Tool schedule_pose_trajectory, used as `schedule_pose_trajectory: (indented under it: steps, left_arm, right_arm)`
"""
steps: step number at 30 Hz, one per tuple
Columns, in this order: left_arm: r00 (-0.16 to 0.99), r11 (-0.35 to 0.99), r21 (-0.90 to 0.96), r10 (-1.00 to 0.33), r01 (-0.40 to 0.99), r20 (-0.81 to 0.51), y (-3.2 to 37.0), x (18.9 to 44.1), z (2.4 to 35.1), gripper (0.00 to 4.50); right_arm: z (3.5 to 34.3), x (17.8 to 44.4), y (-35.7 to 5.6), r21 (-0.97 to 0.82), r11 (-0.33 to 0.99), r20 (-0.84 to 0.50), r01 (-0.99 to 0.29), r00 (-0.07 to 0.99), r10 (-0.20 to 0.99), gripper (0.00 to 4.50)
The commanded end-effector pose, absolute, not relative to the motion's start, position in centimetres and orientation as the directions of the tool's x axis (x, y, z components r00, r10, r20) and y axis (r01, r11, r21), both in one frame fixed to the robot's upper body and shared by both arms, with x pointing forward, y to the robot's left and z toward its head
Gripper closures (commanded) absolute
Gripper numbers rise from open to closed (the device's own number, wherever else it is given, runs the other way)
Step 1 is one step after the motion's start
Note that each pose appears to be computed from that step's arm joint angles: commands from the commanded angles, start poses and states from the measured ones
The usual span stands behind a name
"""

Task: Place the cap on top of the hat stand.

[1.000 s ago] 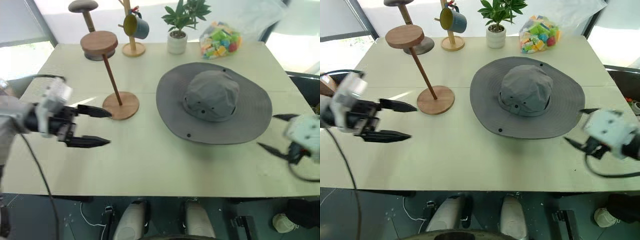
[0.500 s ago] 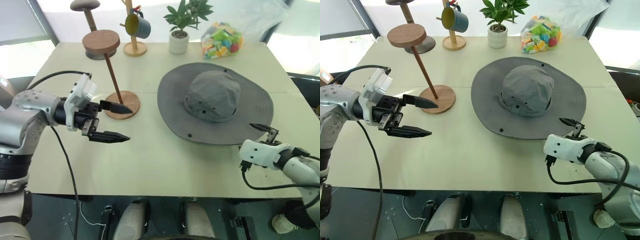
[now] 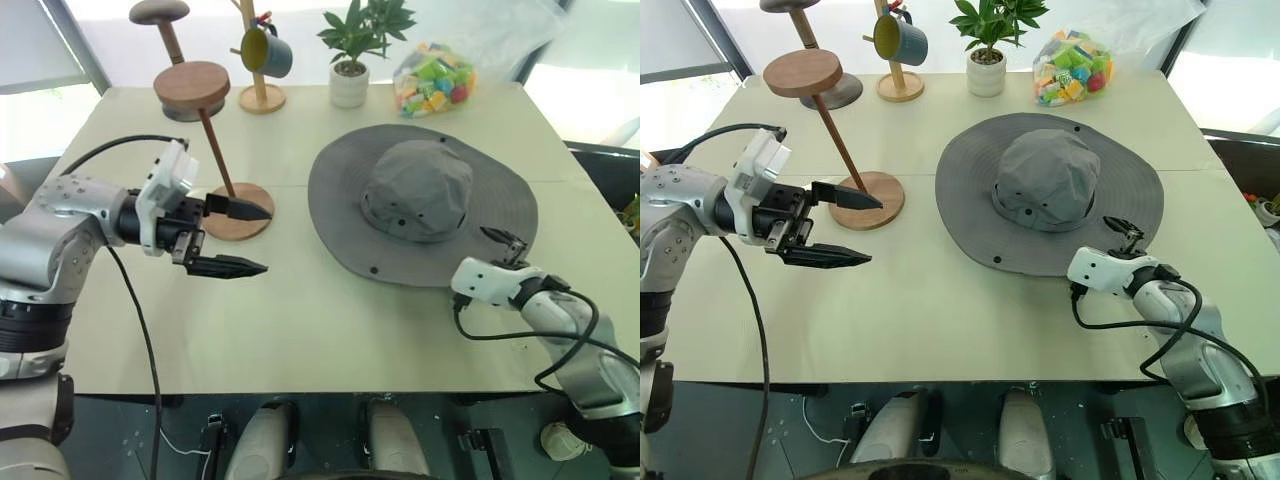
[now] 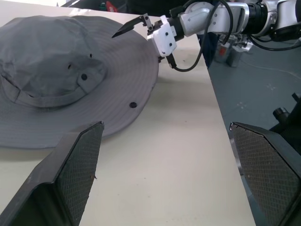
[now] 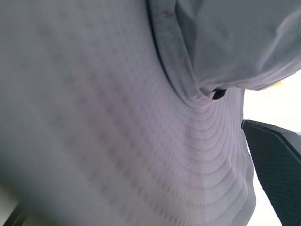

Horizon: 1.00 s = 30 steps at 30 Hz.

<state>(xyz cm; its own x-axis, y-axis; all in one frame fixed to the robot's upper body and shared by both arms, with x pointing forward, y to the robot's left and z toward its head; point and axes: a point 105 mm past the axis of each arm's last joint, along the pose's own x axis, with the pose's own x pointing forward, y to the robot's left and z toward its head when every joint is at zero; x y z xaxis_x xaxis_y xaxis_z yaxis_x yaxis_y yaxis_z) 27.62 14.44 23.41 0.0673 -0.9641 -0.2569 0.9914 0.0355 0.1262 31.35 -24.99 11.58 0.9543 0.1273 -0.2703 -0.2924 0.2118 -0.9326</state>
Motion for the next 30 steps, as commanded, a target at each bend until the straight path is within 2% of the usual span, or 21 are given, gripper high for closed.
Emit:
schedule_pose_trajectory:
  steps: [1, 6, 8, 11, 14, 17, 21, 27, 30]
  left_arm:
    - [0.073, 0.032, 0.17, -0.967, 0.985, -0.244, 14.3, 27.5, 24.6, 0.0]
    - [0.082, 0.044, 0.166, -0.97, 0.985, -0.229, 14.3, 27.6, 24.8, 0.0]
    - [0.08, 0.042, 0.165, -0.97, 0.985, -0.228, 14.2, 27.6, 24.8, 0.0]
    - [0.081, 0.043, 0.17, -0.972, 0.985, -0.222, 14.1, 27.6, 24.9, 0.0]
    - [0.105, 0.069, 0.179, -0.974, 0.981, -0.2, 14.2, 27.7, 25.4, 0.0]
    - [0.153, 0.121, 0.189, -0.974, 0.975, -0.166, 14.8, 27.9, 26.2, 0.0]
    - [0.238, 0.217, 0.188, -0.966, 0.958, -0.1, 16.4, 27.4, 27.7, 0.0]
    - [0.375, 0.368, 0.158, -0.927, 0.916, -0.018, 19.3, 24.6, 29.3, 0.0]
    - [0.489, 0.488, 0.128, -0.872, 0.863, 0.025, 21.4, 23.1, 29.4, 0.0]
  right_arm:
    - [10.6, 31.3, -24.9, -0.917, 0.23, -0.301, -0.326, 0.944, 0.136, 1.24]
    - [10.5, 31.1, -25.1, -0.91, 0.249, -0.308, -0.332, 0.942, 0.133, 3.87]
    - [10.5, 31.1, -25.0, -0.907, 0.255, -0.309, -0.334, 0.941, 0.134, 4.47]
    - [10.5, 31.0, -24.9, -0.902, 0.269, -0.308, -0.337, 0.94, 0.145, 4.47]
    - [11.4, 31.1, -24.1, -0.829, 0.448, -0.285, -0.334, 0.942, 0.175, 4.47]
    - [14.3, 31.4, -23.0, -0.732, 0.604, -0.216, -0.317, 0.947, 0.235, 4.47]
    - [20.8, 32.5, -22.1, -0.669, 0.692, -0.077, -0.271, 0.951, 0.298, 4.47]
    - [30.0, 34.9, -21.5, -0.647, 0.731, 0.09, -0.217, 0.93, 0.355, 4.47]
    - [34.2, 36.6, -20.2, -0.62, 0.752, 0.159, -0.223, 0.903, 0.399, 4.47]
